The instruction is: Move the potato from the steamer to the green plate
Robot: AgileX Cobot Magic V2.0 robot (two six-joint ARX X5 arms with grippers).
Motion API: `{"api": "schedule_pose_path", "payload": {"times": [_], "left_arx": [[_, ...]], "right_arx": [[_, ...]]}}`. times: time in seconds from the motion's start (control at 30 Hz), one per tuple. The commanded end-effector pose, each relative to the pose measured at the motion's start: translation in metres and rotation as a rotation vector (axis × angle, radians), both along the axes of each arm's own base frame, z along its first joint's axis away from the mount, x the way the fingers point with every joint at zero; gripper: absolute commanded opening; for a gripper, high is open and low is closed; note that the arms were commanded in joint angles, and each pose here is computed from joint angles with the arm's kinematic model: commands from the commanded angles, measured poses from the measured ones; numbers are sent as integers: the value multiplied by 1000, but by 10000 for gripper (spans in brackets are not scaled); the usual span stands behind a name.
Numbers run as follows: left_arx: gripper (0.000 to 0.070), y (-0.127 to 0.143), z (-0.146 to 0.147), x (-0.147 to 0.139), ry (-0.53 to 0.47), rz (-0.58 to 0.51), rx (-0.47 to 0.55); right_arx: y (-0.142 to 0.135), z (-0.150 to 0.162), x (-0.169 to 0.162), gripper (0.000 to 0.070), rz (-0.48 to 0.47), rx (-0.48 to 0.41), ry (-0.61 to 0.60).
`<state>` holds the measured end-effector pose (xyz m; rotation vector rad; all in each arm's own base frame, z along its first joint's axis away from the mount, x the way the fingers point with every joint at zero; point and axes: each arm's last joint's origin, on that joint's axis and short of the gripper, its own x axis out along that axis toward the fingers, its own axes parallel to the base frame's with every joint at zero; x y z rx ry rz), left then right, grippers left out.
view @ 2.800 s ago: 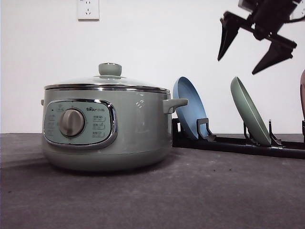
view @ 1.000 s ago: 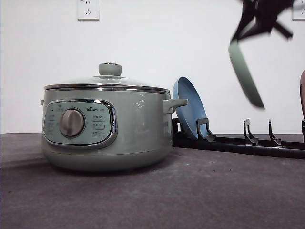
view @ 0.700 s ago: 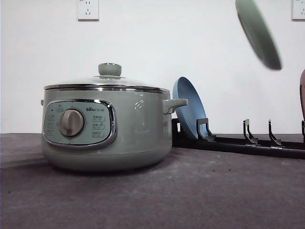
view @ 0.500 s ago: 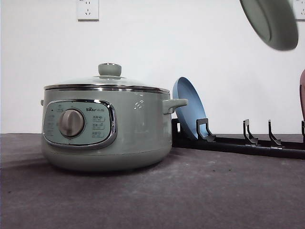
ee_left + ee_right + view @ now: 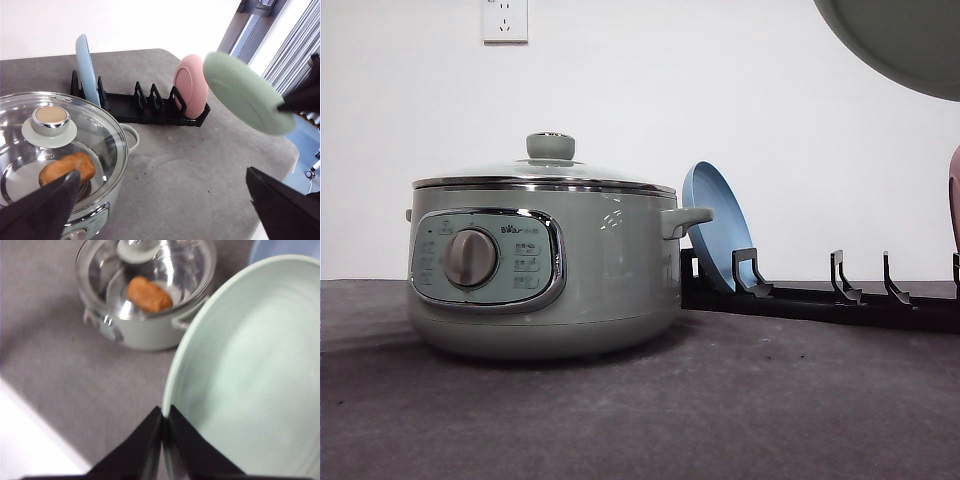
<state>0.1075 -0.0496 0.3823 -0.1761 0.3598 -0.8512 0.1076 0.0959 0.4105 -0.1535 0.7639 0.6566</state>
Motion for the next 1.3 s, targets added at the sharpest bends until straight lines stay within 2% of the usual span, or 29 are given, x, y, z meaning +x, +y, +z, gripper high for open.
{"api": "schedule_pose_path", "payload": {"times": [0.0, 0.27, 0.5, 0.77, 0.97, 1.27], "left_arx": [[677, 0, 6, -1, -30, -19, -2], [677, -1, 6, -1, -30, -19, -2], [676, -1, 6, -1, -44, -23, 10], [676, -1, 6, -1, -46, -23, 11], [676, 0, 5, -1, -45, -26, 20], [676, 0, 3, -2, -33, -29, 32]], "right_arx": [[6, -6, -3, 3, -4, -20, 15], [35, -65, -11, 3, 46, -204, 109], [68, -115, -11, 3, 79, -361, 111], [105, -156, -11, 3, 124, -442, 125], [127, -179, -13, 3, 92, -519, 97], [148, -214, -8, 3, 79, -609, 138]]}}
